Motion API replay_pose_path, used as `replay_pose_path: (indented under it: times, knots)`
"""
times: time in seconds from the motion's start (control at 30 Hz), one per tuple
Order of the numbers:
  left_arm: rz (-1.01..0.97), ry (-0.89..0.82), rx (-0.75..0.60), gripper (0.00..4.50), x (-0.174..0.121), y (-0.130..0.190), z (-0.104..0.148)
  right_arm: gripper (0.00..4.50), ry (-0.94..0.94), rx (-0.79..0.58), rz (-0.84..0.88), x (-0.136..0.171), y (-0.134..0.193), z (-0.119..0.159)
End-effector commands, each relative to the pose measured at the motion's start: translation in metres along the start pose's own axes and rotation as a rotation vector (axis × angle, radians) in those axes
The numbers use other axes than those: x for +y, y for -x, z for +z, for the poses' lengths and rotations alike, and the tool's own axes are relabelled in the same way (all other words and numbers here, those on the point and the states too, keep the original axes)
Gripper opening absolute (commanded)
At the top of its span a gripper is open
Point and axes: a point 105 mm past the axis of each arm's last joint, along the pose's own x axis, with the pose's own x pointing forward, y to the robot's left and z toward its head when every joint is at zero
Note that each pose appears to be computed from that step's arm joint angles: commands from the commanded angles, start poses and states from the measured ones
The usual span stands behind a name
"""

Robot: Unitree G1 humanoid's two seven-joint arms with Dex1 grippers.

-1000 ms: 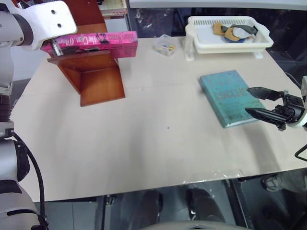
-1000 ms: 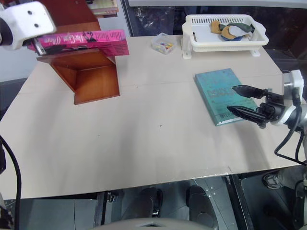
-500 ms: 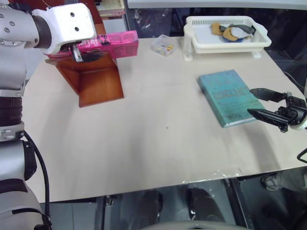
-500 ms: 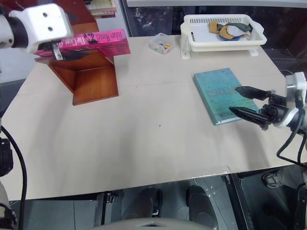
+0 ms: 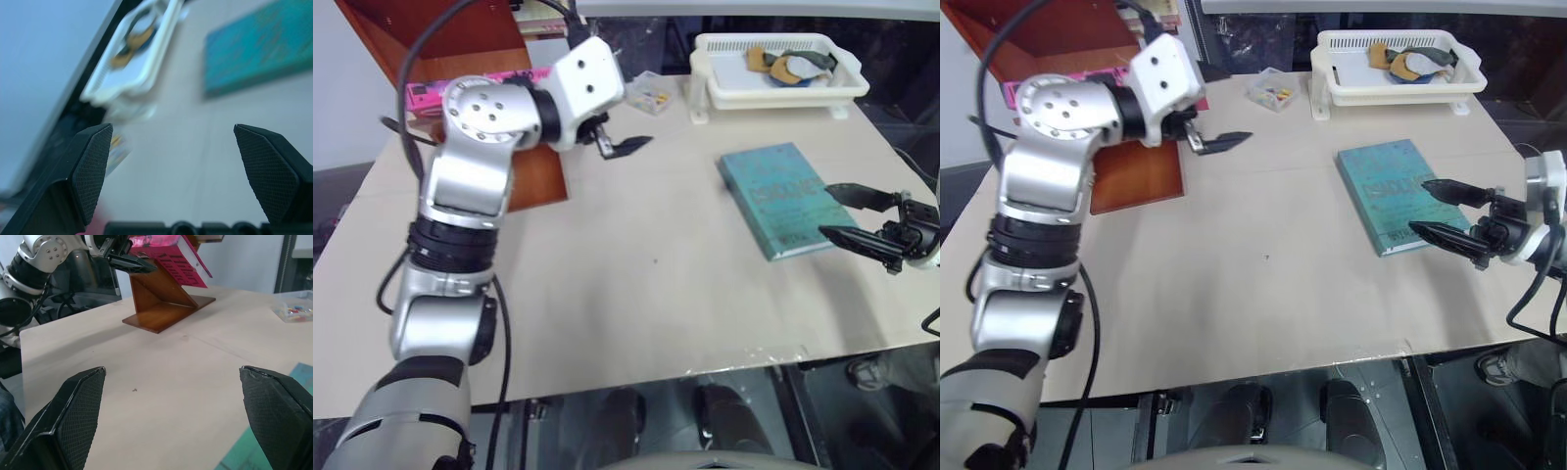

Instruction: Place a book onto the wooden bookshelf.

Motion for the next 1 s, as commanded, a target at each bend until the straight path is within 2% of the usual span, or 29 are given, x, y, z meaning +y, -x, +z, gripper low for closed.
replay_pose_path:
  times: [0.03,0.13,0.2,0.3,0.37,0.47,0.57,0.73,1.0]
  knots:
    - [0.024,0.232,-0.189,4.39,-0.024,-0.021,0.024,4.5,0.057,-0.014,-0.007,0.005,0.005,0.016]
    - [0.084,0.395,-0.255,4.39,-0.043,-0.048,0.02,4.5,0.058,-0.014,-0.012,0.006,0.006,0.016]
    - [0.168,0.417,-0.284,4.39,-0.046,-0.06,0.015,4.5,0.059,-0.012,-0.015,0.006,0.006,0.016]
    - [0.265,0.59,-0.347,4.39,-0.054,-0.08,0.007,4.5,0.063,-0.014,-0.022,0.007,0.007,0.018]
    - [0.336,0.648,-0.398,4.39,-0.056,-0.09,0.008,4.5,0.064,-0.013,-0.026,0.008,0.008,0.019]
    - [0.504,0.729,-0.396,4.39,-0.048,-0.102,-0.005,4.5,0.063,-0.008,-0.038,0.01,0.01,0.018]
    - [0.685,0.737,-0.356,4.39,-0.029,-0.104,-0.024,4.5,0.059,-0.009,-0.049,0.013,0.012,0.018]
    - [0.839,0.668,-0.298,4.39,-0.008,-0.101,-0.041,4.5,0.062,-0.028,-0.065,0.013,0.013,0.02]
    - [0.926,0.627,-0.284,4.39,0.015,-0.093,-0.047,4.5,0.083,-0.071,-0.084,0.01,0.008,0.026]
